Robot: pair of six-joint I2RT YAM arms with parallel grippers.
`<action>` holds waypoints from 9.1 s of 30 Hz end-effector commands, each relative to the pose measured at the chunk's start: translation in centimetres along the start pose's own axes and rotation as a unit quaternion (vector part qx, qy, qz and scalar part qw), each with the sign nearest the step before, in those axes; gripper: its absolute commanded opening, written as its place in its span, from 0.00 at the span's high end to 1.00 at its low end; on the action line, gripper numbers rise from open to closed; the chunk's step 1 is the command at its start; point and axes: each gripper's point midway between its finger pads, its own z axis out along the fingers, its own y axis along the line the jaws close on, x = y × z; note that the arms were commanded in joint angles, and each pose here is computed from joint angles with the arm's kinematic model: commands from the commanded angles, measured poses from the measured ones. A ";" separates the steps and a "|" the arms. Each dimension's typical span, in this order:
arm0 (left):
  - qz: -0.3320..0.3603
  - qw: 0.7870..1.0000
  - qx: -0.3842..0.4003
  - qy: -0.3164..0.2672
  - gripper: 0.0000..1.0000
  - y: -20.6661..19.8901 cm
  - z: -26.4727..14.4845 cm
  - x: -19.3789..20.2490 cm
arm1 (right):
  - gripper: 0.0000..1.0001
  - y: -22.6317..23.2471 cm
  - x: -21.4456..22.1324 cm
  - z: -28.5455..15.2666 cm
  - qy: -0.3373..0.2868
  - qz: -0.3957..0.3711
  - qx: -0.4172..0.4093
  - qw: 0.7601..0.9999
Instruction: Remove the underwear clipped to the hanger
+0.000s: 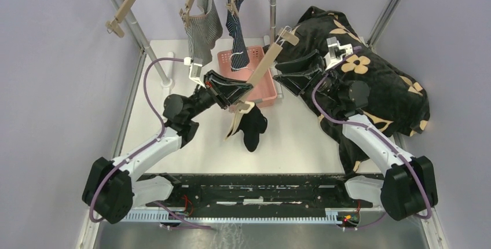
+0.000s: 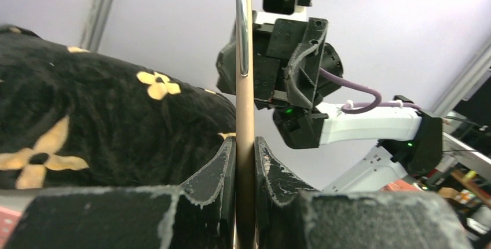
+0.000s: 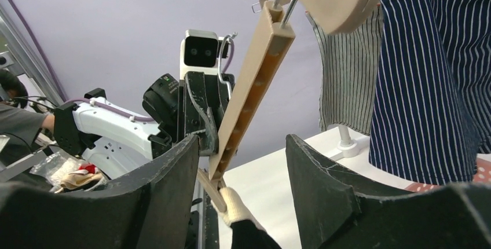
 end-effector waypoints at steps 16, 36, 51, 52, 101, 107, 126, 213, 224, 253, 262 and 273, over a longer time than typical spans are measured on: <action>-0.037 0.995 0.086 0.021 0.97 -3.4 2.1 2.0 | 0.66 -0.2 -0.2 1.4 -0.012 -0.008 -0.022 1.000; -0.023 0.997 0.045 0.052 0.50 -1.5 2.2 3.5 | 0.99 0.8 -0.4 0.6 -0.009 -0.042 0.003 0.999; 0.035 0.994 -0.008 0.108 0.28 -0.1 -0.1 5.4 | 0.99 1.9 -1.1 0.1 -0.012 -0.054 0.004 0.998; 0.031 0.993 -0.004 0.114 0.17 -0.1 -0.2 5.9 | 0.99 2.0 -1.2 0.1 -0.013 -0.055 0.004 0.998; 0.062 0.987 -0.018 0.144 0.50 0.1 0.3 5.2 | 0.99 2.0 -1.0 0.4 -0.002 -0.050 0.001 0.999; 0.044 0.986 0.003 0.163 0.59 0.3 0.7 6.5 | 0.99 2.2 -1.2 0.6 -0.004 -0.050 -0.003 0.999; 0.078 0.992 -0.008 0.101 0.97 -3.5 -0.2 0.9 | 0.28 -1.0 1.5 -1.1 0.035 -0.052 0.084 0.995; 0.209 0.736 -0.615 0.193 0.96 15.6 -11.7 -24.1 | 0.22 -1.1 3.1 -8.0 0.047 -0.148 0.206 0.966; 0.220 0.752 -0.607 0.134 0.95 19.3 -11.8 -28.4 | 0.22 -0.3 3.1 -8.1 0.036 -0.146 0.194 0.969; 0.248 0.833 -0.489 0.077 0.92 23.6 -7.8 -32.4 | 0.24 -0.1 3.8 -7.1 0.032 -0.124 0.159 0.979; 0.203 0.827 -0.514 0.101 0.89 27.5 -9.4 -30.0 | 0.24 0.1 3.8 -7.0 0.025 -0.121 0.150 0.981; 0.180 0.818 -0.536 0.105 0.81 29.2 -10.5 -29.0 | 0.24 0.0 4.1 -6.8 0.023 -0.114 0.145 0.983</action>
